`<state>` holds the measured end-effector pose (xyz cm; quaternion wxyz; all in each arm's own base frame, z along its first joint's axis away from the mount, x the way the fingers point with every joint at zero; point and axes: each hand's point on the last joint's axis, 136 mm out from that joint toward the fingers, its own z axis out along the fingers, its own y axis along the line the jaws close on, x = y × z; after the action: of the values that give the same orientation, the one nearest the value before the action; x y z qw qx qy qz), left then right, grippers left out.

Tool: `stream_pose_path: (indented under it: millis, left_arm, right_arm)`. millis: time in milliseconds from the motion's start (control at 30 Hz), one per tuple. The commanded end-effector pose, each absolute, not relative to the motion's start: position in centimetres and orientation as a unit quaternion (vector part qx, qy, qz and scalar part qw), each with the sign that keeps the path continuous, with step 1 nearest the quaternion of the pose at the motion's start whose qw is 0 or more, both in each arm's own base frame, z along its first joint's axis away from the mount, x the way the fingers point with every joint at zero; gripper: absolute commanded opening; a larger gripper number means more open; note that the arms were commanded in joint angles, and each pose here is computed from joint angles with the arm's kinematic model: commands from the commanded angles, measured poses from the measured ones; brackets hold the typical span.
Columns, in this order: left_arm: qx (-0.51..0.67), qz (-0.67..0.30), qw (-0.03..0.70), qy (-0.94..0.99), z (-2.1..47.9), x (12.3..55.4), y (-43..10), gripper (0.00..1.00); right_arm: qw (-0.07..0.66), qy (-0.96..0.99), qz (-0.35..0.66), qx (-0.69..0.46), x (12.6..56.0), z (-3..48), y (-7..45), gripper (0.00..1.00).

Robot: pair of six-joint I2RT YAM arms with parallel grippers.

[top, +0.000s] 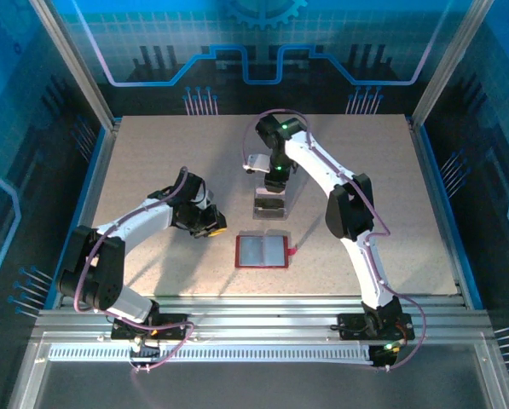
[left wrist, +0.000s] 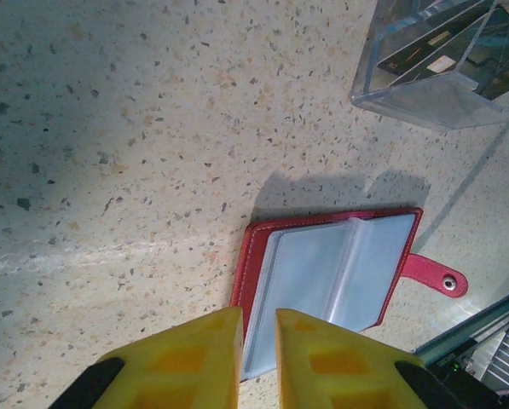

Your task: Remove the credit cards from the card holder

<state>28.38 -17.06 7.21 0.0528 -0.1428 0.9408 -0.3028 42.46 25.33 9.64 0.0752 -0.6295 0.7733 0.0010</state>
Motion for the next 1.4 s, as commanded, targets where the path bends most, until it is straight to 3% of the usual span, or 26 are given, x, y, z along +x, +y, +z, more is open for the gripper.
stream_pose_path:
  millis: [0,533,1367]
  left_arm:
    - [-0.15,-0.309,0.044,0.938,6.9,28.1,-17.0,0.17]
    - [-0.148,-0.309,0.04,0.939,6.8,28.2,-17.0,0.17]
    - [-0.145,-0.319,0.036,0.936,6.8,28.4,-17.4,0.17]
  right_arm:
    - [0.082,0.776,-0.005,-0.625,42.7,9.7,25.4,0.49]
    - [0.098,0.78,-0.031,-0.617,44.3,9.3,25.3,0.49]
    - [0.208,0.792,-0.108,-0.564,46.9,14.7,24.4,0.49]
